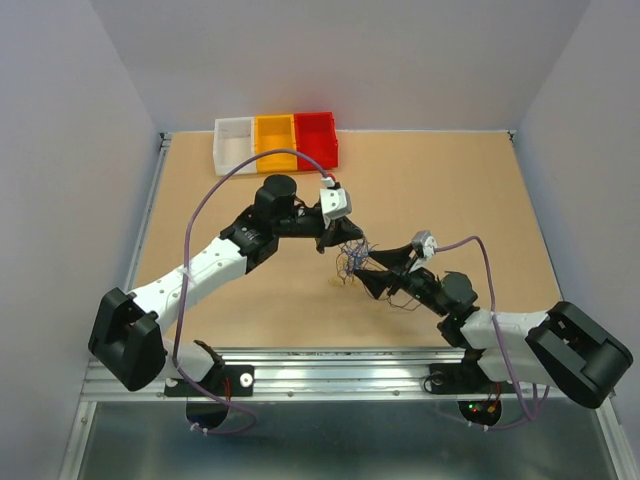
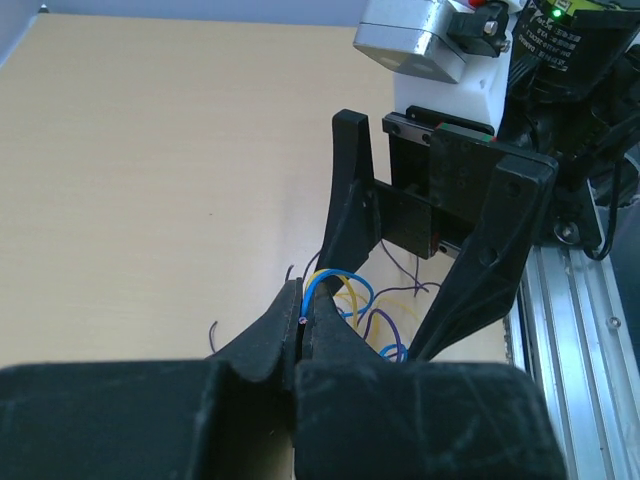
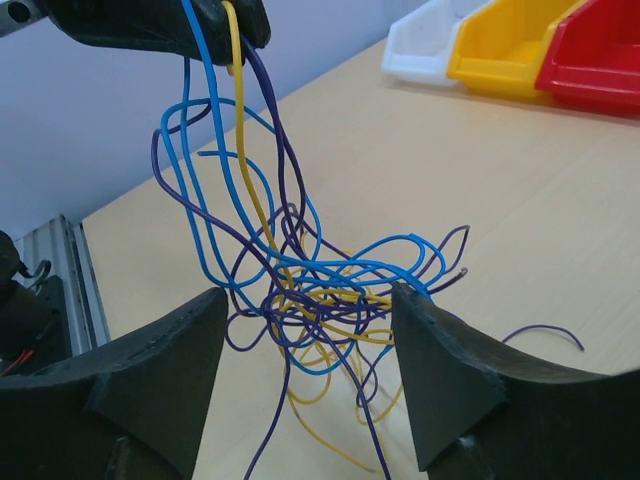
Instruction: Untangle the cables
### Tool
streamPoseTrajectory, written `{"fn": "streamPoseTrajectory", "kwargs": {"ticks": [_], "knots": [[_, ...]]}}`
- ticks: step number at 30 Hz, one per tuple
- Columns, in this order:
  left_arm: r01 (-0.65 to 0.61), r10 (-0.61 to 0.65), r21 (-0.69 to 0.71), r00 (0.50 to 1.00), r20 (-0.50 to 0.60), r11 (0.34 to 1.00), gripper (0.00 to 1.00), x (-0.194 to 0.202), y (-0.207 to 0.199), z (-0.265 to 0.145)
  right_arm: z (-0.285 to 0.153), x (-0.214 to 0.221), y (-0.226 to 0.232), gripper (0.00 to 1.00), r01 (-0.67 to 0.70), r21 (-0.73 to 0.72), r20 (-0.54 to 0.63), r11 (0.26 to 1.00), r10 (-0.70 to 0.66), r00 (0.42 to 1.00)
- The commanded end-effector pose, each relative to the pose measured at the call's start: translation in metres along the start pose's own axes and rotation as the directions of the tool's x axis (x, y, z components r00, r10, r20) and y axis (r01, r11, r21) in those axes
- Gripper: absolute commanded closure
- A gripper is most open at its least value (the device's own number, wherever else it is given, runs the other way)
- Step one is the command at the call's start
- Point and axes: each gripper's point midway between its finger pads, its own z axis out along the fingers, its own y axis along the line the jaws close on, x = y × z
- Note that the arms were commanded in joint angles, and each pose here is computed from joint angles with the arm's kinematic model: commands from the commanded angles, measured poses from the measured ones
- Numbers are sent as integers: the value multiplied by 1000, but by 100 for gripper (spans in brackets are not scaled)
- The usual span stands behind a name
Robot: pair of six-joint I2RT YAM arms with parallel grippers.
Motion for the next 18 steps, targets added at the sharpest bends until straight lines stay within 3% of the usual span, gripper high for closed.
{"fn": "streamPoseTrajectory", "kwargs": {"ticks": [1,18], "knots": [[-85,81,66,995,65,994,100,-33,-11,-1,2,-48,15,30,63,-54,182,997,-52,982],[-95,79,217,994,78,972,100,-38,-42,-7,12,-41,6,36,71,-26,166,997,-65,984]]}}
